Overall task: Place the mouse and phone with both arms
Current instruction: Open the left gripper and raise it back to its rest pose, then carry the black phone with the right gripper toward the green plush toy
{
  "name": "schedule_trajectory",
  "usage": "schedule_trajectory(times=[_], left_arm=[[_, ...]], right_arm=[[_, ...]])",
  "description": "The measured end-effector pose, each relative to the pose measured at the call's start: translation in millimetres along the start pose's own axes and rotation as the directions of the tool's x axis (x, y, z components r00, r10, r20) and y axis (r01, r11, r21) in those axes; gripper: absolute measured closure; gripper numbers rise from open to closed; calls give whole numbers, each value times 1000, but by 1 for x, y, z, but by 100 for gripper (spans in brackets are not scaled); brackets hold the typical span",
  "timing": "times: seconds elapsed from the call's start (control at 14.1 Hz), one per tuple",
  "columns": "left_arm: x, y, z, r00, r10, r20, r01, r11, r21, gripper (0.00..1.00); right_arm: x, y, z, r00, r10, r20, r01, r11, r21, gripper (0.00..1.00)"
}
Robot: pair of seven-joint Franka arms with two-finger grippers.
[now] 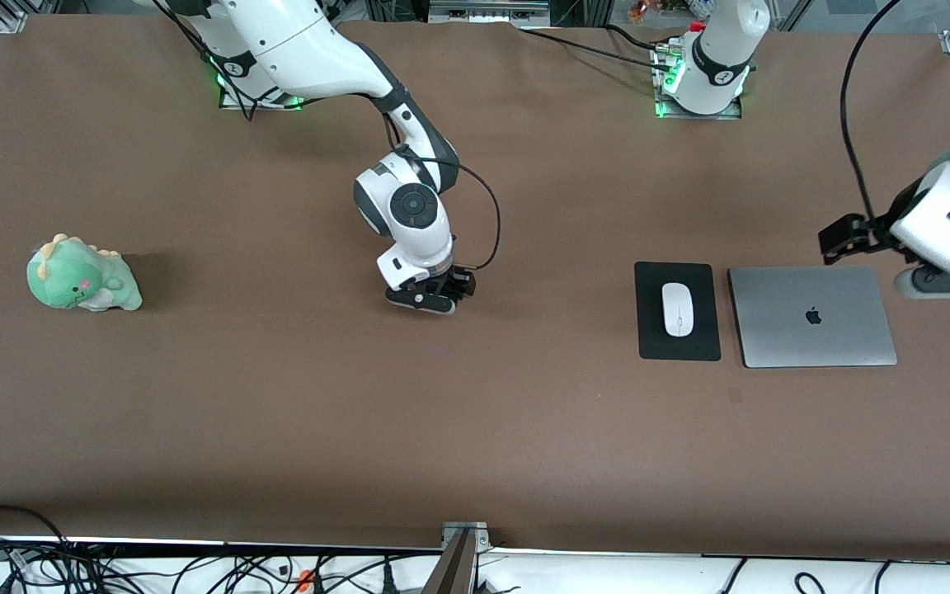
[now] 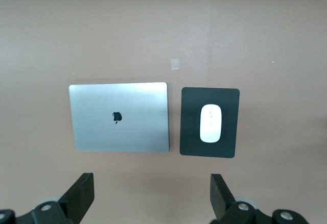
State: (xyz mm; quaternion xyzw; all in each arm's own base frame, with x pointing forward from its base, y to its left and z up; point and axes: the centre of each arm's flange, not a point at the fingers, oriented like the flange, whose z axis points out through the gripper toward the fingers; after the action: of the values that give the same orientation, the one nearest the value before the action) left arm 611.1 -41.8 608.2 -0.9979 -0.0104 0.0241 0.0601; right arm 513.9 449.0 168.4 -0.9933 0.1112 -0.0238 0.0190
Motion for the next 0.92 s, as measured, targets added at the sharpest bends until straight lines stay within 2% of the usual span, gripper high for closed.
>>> schedule_trajectory(times=[0.14, 0.28, 0.42, 0.64, 0.71, 0.92], left_arm=[[-21, -12, 3, 1000, -12, -17, 12, 1000, -11, 0], [-47, -28, 10, 999, -26, -28, 24, 998, -55, 0], [-64, -41, 16, 999, 26, -35, -29, 994, -103, 0], [-66, -46, 20, 998, 45, -42, -50, 993, -111, 0], [-64, -46, 21, 998, 46, -45, -51, 993, -110, 0], [-63, -45, 22, 998, 48, -46, -53, 992, -110, 0]], right_arm=[[0, -2, -4, 1000, -1, -1, 1, 1000, 2, 19], [1, -2, -3, 1000, -2, 0, 2, 1000, 1, 19], [6, 0, -4, 999, -33, 15, 34, 999, -21, 19], [47, 17, -32, 983, -149, 108, 160, 982, -102, 19], [70, 29, -50, 972, -182, 147, 198, 974, -106, 19], [140, 89, -100, 928, -287, 235, 305, 951, -43, 19]])
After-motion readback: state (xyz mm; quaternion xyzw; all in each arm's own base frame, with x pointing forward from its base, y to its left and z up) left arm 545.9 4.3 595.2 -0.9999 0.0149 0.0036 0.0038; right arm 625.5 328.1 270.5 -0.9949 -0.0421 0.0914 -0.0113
